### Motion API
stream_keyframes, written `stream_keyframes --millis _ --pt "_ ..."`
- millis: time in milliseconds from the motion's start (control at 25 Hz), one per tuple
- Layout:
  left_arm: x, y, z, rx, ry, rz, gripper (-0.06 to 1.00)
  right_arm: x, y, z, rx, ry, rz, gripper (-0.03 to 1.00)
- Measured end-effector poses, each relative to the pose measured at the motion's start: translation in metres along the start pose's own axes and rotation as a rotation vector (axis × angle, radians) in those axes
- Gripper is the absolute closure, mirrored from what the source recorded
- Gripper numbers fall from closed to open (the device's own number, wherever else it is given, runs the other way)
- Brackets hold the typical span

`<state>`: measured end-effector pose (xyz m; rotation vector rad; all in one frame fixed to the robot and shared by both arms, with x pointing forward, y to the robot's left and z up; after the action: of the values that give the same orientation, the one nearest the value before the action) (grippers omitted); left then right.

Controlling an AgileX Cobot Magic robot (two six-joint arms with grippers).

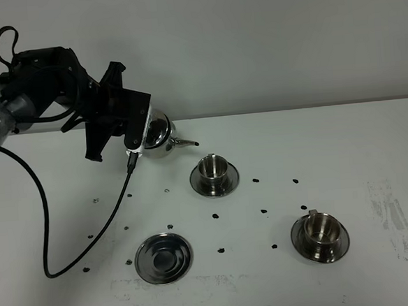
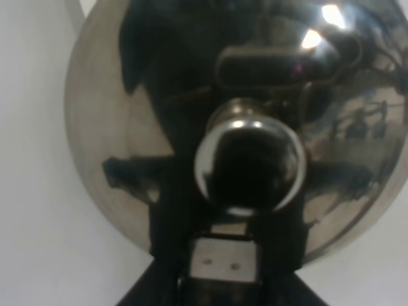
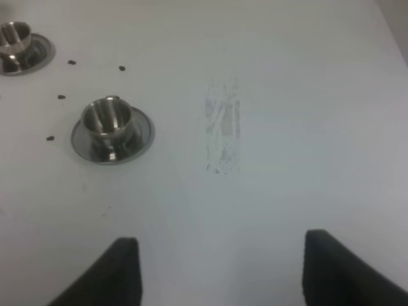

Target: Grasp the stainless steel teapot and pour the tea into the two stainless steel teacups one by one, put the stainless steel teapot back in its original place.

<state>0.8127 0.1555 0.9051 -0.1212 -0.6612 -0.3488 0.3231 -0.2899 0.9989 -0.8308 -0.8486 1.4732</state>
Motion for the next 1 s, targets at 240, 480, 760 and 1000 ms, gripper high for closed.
stream_keyframes --millis 240,480,760,1000 --pt "0.004 -0.006 -0.01 0.002 -0.034 -0.012 0.68 0.0 0.0 0.0 0.0 0.0 0.0 0.41" --pt "0.008 -0.01 -0.012 0.011 -0.06 -0.038 0.68 0.0 0.0 0.0 0.0 0.0 0.0 0.41" --pt "0.009 -0.009 -0.012 0.019 -0.065 -0.106 0.68 0.0 0.0 0.0 0.0 0.0 0.0 0.41" --pt "0.013 -0.009 -0.012 0.025 -0.086 -0.144 0.68 0.0 0.0 0.0 0.0 0.0 0.0 0.41"
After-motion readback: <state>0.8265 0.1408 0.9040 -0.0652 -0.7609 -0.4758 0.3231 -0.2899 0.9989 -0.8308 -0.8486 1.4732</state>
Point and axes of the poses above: a point on each arm's last joint axis where the gripper is mounted, z pointing back along that axis away from the gripper, x along the wrist's bending axis when the last joint is at zero, y = z × x, the point moved 10 cm from there along -z, pointing out along that axis toward the gripper
